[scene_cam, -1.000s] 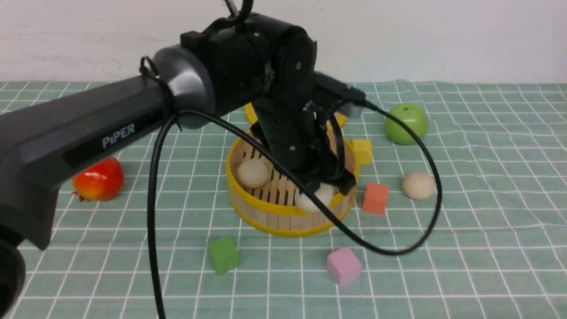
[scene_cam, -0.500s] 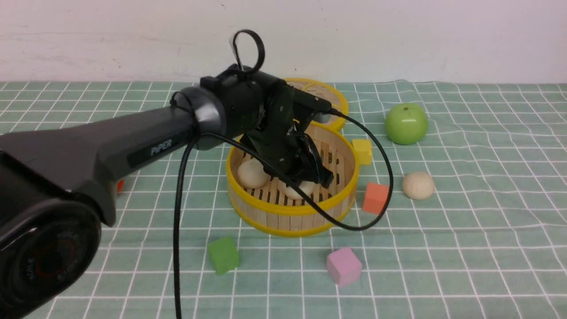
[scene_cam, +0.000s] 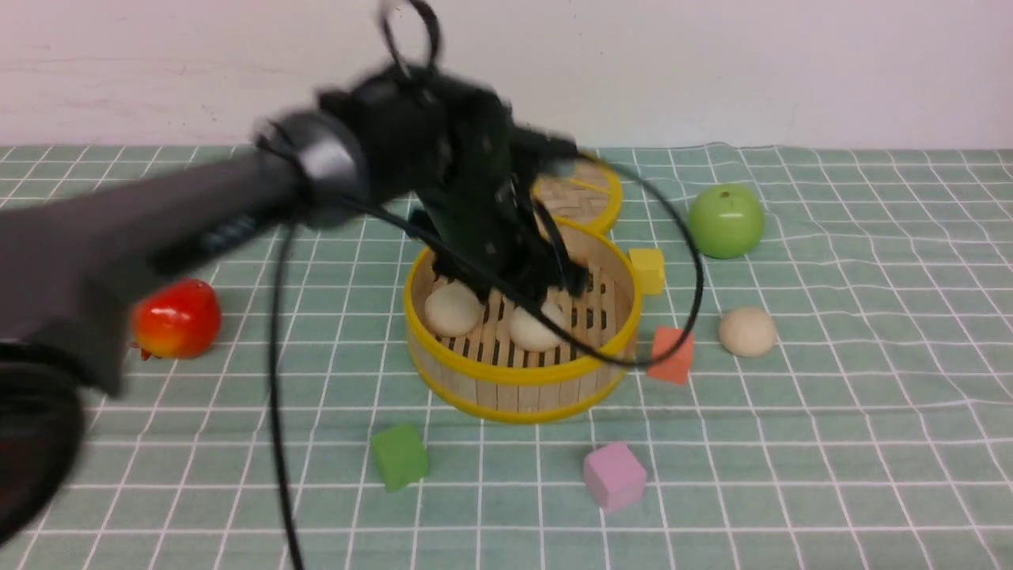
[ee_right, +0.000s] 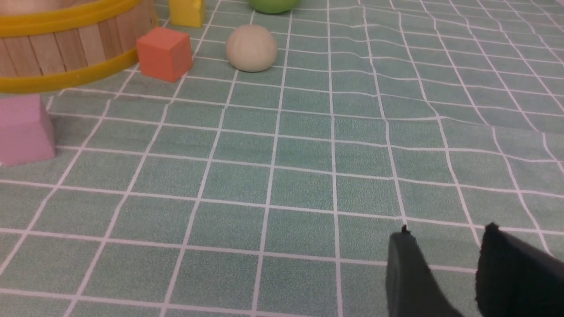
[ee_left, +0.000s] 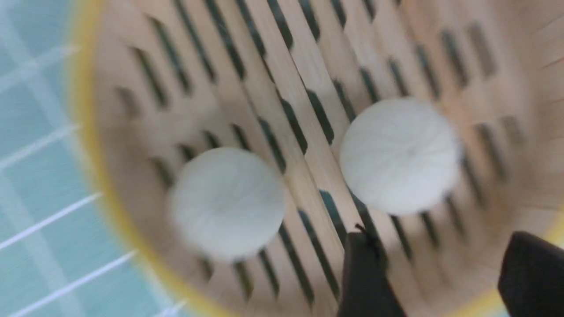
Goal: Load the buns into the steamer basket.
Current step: Use the right arm to grab a steamed stuffed bun
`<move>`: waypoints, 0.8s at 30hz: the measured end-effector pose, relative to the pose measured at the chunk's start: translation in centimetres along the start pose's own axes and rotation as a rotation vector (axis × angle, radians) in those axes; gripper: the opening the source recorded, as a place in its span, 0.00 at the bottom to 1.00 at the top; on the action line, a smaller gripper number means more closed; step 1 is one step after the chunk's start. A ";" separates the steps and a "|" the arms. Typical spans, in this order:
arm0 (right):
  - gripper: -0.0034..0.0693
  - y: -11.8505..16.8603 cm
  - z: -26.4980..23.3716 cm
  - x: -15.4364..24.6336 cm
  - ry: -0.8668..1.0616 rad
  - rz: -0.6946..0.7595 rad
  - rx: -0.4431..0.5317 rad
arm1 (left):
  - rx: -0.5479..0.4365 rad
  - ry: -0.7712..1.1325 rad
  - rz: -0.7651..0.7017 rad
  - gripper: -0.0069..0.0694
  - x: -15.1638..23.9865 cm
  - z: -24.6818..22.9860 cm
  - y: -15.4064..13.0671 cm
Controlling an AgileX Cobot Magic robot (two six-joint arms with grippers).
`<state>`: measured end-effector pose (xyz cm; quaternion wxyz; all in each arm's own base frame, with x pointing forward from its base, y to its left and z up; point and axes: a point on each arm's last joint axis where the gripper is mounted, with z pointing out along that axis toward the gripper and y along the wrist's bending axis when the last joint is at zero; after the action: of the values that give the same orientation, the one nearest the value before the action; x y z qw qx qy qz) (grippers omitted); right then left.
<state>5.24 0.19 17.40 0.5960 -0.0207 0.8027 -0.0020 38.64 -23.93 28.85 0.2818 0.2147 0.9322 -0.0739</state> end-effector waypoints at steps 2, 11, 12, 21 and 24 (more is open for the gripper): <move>0.38 0.0 0.0 0.0 0.000 0.000 0.000 | 0.002 -0.055 -0.015 0.49 -0.6 -4.5 0.2; 0.38 0.0 0.0 0.0 0.000 0.000 0.000 | 0.046 -0.188 -0.047 0.07 5.3 -18.3 1.1; 0.38 0.0 0.0 0.0 0.000 0.000 0.000 | 0.049 -0.191 -0.048 0.07 5.6 -18.4 1.1; 0.38 0.0 0.0 0.0 0.000 0.000 0.000 | 0.101 -0.454 -0.064 0.07 19.4 -19.8 2.4; 0.38 0.0 0.0 0.0 0.000 0.000 0.000 | 0.128 -0.557 -0.087 0.07 25.7 -17.6 2.8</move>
<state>5.24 0.19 17.40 0.5960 -0.0207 0.8027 -0.0020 11.95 -7.63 29.15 0.5094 0.1634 0.8207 -0.2004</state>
